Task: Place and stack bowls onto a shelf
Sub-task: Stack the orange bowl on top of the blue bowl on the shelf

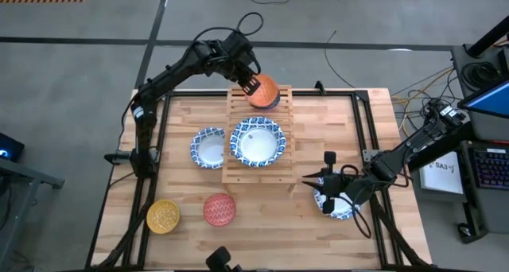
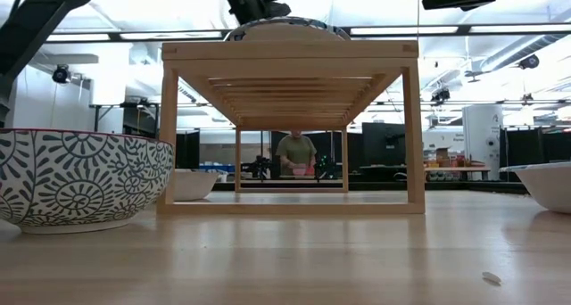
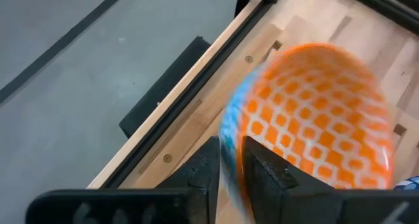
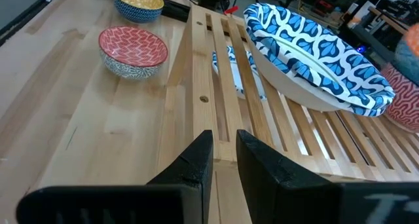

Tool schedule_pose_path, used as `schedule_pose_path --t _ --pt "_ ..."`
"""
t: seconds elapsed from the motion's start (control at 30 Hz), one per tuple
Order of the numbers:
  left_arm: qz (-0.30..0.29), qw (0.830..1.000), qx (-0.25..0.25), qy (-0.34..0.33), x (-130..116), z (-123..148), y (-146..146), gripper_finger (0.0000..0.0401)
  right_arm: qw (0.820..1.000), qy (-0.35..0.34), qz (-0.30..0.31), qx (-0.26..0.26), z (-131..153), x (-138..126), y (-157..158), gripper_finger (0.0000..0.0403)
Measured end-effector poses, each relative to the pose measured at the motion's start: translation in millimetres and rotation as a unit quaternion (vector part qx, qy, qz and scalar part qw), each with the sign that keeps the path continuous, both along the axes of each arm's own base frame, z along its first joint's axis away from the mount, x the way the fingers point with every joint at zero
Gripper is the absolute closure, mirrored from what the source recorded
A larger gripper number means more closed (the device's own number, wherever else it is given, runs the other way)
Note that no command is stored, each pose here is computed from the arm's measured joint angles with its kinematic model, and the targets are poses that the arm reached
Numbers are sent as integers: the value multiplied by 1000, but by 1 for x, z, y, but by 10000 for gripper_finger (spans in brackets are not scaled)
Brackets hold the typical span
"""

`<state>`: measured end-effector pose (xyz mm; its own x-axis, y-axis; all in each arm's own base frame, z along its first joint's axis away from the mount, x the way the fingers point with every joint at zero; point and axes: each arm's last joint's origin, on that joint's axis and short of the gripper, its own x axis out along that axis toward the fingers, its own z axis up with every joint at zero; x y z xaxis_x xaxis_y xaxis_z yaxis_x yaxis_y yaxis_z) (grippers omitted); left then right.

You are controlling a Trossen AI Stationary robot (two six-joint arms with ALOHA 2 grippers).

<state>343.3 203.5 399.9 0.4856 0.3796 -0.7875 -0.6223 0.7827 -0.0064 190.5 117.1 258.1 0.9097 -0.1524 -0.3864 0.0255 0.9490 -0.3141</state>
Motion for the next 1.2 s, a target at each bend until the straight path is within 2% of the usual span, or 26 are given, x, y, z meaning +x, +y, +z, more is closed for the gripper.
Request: schedule_pose_path --t 0.4,0.53,0.8,0.97,1.07,1.2 --pt "6 1000 -4 -7 1 0 -1 291 1000 0 -1 2 0 0 0 346" --pt "-28 999 -4 20 1 -1 -9 284 1000 0 -1 2 0 0 0 346" --pt "-129 991 18 38 0 13 -65 283 999 -15 -31 3 0 0 -2 346" --pt "-159 985 58 22 -20 20 -104 283 997 -47 -51 19 6 3 -1 346" --pt "-169 983 74 -17 -42 16 -128 285 994 -78 -68 42 11 6 -3 346" --pt "-189 973 75 -111 -73 0 -166 292 987 -103 -100 72 13 18 -12 355"
